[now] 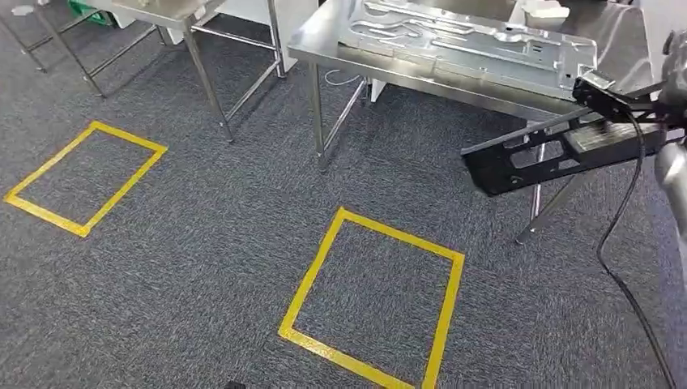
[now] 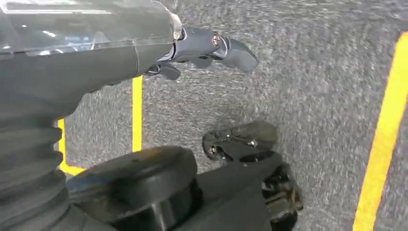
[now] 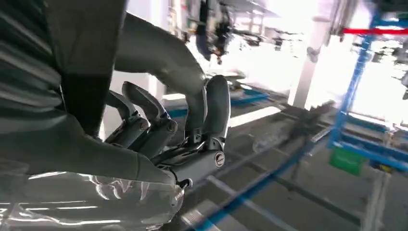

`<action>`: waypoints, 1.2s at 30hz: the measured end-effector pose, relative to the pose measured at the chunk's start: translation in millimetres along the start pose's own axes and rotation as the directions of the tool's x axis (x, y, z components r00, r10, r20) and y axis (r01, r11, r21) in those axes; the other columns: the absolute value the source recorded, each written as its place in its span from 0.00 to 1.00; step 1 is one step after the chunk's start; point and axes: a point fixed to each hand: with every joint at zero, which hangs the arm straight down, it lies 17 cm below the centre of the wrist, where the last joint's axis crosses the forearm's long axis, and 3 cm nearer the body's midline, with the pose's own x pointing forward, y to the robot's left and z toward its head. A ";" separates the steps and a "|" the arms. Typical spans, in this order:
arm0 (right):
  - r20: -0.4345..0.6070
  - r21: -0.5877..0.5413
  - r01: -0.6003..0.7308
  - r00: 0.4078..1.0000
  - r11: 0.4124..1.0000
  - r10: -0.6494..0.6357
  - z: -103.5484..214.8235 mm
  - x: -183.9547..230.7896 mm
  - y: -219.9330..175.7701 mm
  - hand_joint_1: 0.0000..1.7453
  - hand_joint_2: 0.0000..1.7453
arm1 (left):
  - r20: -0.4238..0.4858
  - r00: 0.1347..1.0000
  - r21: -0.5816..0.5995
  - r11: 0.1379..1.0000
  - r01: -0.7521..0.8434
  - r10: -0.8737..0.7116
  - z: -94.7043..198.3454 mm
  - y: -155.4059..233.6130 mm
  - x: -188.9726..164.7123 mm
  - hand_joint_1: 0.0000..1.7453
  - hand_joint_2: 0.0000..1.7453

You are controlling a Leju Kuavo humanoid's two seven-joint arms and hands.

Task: Take the parts from the cabinet and place them on the table.

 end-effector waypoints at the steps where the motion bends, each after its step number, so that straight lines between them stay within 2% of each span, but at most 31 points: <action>1: -0.005 0.006 -0.011 1.000 1.000 0.011 1.6 -8.0 2.9 1.00 1.00 | 0.000 1.000 -0.001 1.000 0.002 -0.002 -0.1 0.1 0.3 0.00 1.00; 15: -0.010 0.019 -0.019 1.000 1.000 0.019 10.8 -19.2 13.7 1.00 1.00 | -0.027 1.000 -0.005 1.000 -0.016 0.015 -1.2 1.4 -1.4 0.00 1.00; 18: -0.006 0.053 -0.001 1.000 0.999 0.001 14.5 -21.0 22.4 1.00 1.00 | -0.023 1.000 -0.016 1.000 -0.021 0.021 -1.4 -1.9 1.5 0.00 1.00; 22: -0.022 0.102 0.049 0.999 0.994 -0.047 4.3 -26.8 18.0 1.00 1.00 | -0.026 0.999 -0.014 1.000 -0.023 0.023 -1.8 1.4 0.4 0.00 1.00; 25: -0.020 0.069 0.096 0.995 0.993 -0.095 -11.1 -26.3 -5.7 1.00 1.00 | -0.028 0.999 -0.009 0.999 -0.033 0.032 -1.4 2.3 -1.4 0.00 1.00; 30: 0.019 -0.083 0.213 0.977 0.973 -0.212 -41.2 -24.8 -76.7 1.00 1.00 | -0.030 0.999 -0.003 0.999 -0.033 0.033 -1.6 3.8 -1.8 0.00 1.00; 36: 0.068 -0.225 0.275 0.961 0.935 -0.266 -49.2 -17.9 -132.0 1.00 1.00 | -0.035 0.999 0.006 0.999 -0.035 0.035 -2.0 5.3 -2.1 0.00 1.00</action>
